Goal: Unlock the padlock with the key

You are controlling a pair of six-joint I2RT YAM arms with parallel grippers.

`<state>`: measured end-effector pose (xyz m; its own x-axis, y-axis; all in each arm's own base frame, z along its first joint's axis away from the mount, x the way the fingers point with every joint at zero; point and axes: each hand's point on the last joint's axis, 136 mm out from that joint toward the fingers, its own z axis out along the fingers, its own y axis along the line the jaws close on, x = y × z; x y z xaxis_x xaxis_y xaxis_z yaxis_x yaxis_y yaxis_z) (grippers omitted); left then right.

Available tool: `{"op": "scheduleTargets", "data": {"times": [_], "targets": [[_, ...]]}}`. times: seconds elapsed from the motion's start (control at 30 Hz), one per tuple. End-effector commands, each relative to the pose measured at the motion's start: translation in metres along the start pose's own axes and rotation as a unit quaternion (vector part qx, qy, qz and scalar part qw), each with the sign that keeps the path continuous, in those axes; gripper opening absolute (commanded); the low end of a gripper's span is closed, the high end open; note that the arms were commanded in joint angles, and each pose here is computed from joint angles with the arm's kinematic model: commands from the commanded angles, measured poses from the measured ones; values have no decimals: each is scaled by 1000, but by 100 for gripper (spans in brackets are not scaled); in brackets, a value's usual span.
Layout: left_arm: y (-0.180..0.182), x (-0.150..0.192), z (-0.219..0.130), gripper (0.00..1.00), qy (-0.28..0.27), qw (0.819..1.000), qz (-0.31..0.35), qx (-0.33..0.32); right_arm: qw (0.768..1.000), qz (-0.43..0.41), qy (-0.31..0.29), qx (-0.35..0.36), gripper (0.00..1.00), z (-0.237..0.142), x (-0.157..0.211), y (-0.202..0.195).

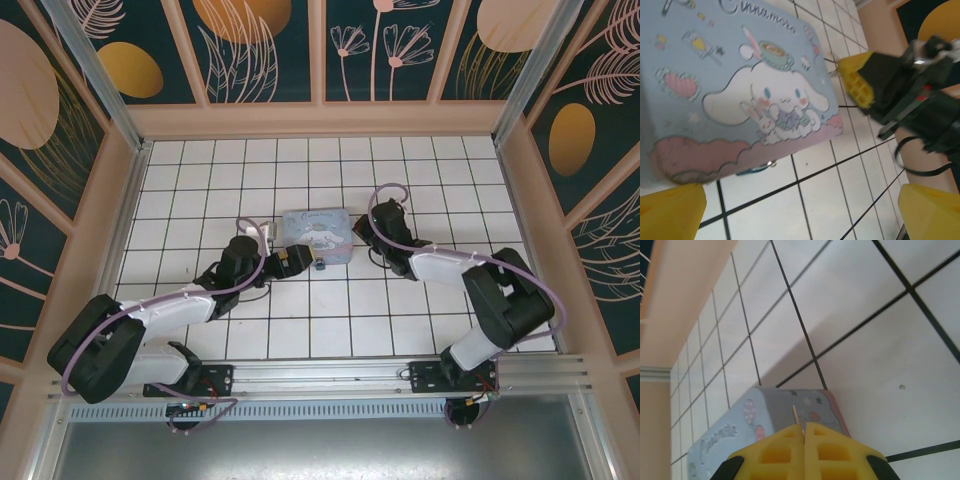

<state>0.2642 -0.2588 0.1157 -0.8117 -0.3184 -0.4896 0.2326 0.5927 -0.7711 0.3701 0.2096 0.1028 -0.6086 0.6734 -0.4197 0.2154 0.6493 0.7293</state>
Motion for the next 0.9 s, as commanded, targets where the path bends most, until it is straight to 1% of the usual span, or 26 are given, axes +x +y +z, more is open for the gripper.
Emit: {"op": "scheduleTargets", "data": {"times": [0.0, 0.2, 0.3, 0.4, 0.53, 0.87], "targets": [[-6, 7, -4, 99, 7, 1000, 3, 30, 999, -24, -29, -22, 0, -16, -23, 29], [-1, 18, -2, 99, 21, 999, -1, 37, 994, -57, 4, -96, 0, -13, -24, 82], [1, 23, 2, 99, 31, 999, 1, 36, 984, -78, 28, -159, 0, -9, -14, 111], [4, 32, 9, 98, 45, 998, 9, 35, 976, -86, 50, -195, 0, -3, -4, 129], [9, 40, 18, 98, 60, 997, 17, 35, 975, -84, 93, -182, 0, 15, 13, 128], [11, 45, 39, 97, 75, 996, 31, 38, 979, -73, 109, -154, 0, 36, 34, 98]]}}
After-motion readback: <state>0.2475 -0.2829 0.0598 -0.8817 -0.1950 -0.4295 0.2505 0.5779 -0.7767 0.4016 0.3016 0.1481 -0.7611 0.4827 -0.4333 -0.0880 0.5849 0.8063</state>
